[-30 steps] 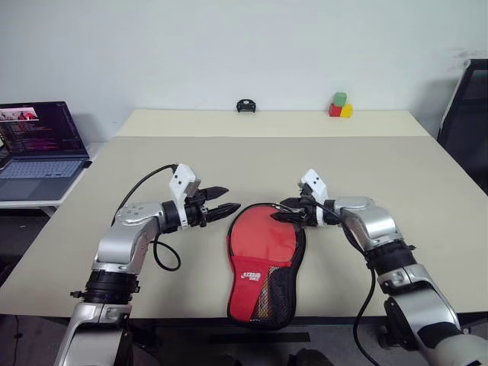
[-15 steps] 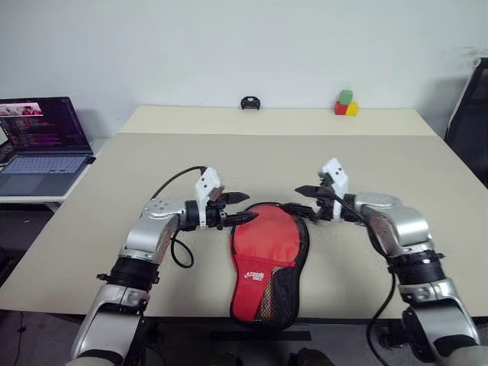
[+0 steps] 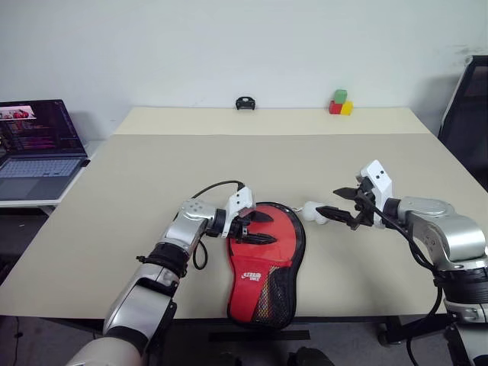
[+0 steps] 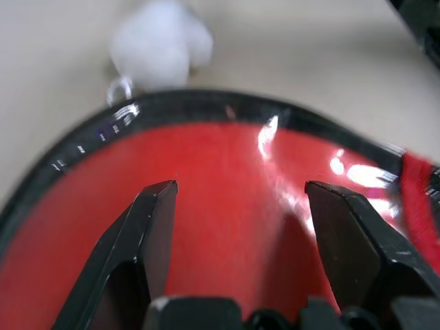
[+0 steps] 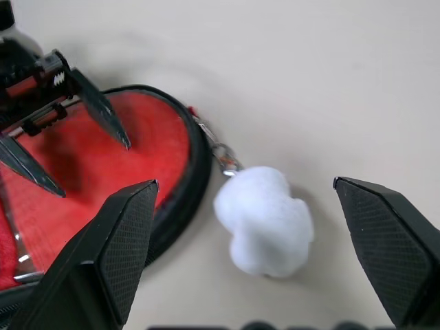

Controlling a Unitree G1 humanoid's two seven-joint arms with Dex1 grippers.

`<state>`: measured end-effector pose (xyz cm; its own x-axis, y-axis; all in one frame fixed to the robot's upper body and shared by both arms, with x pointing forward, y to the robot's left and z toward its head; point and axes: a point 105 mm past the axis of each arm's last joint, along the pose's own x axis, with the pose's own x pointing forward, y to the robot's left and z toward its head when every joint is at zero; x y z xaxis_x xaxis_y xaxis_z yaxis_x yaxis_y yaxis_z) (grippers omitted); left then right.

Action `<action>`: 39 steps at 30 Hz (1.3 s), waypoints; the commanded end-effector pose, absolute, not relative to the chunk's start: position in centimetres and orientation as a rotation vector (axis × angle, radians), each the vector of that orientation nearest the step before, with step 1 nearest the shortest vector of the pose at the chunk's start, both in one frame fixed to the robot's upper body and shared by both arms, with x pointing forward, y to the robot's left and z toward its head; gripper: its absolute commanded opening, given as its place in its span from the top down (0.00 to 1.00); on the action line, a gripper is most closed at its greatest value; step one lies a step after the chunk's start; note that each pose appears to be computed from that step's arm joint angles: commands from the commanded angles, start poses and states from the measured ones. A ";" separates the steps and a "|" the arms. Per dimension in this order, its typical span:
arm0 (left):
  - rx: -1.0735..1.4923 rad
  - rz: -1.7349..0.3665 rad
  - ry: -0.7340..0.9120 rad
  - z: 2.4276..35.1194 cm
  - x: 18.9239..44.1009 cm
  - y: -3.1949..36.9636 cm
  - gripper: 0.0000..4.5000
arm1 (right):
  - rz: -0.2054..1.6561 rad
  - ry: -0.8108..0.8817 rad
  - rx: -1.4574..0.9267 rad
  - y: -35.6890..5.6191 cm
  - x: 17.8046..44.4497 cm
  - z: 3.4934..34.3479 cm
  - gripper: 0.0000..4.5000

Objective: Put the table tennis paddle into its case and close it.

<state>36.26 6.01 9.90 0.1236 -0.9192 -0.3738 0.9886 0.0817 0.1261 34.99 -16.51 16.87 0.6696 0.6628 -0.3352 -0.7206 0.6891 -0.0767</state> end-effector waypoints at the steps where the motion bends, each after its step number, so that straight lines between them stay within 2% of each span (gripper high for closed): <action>1: 0.427 -1.432 0.185 10.3 37.1 5.3 0.28 | 0.814 0.243 -0.275 -15.9 35.1 18.1 0.00; 11: 0.424 -1.416 0.181 9.8 37.6 4.7 0.28 | 0.927 0.263 -0.486 -13.1 36.4 15.6 0.00; 20: 0.417 -1.414 0.173 9.7 37.4 4.9 0.28 | 0.908 0.341 -0.608 -14.2 39.0 12.5 0.00; 24: 0.413 -1.410 0.172 9.7 37.4 5.1 0.28 | 0.902 0.349 -0.603 -14.3 39.7 12.1 0.00; 27: 0.413 -1.405 0.175 9.6 37.4 5.2 0.28 | 0.911 0.343 -0.583 -14.1 39.8 12.1 0.14; 35: 0.415 -1.408 0.185 9.3 37.3 5.2 0.28 | 0.901 0.331 -0.542 -13.9 39.9 12.2 0.75; 37: 0.413 -1.409 0.190 9.2 37.3 5.1 0.28 | 0.898 0.336 -0.538 -14.1 39.8 12.1 0.85; 39: 0.407 -1.410 0.208 8.8 37.2 5.0 0.28 | 0.900 0.339 -0.540 -14.3 39.5 11.9 0.90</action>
<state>37.50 4.91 9.70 0.1625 -0.9175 -0.3630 0.9793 0.1049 0.1733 39.57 -14.28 11.01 0.5742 0.6339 -0.5182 -0.8149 0.5039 -0.2865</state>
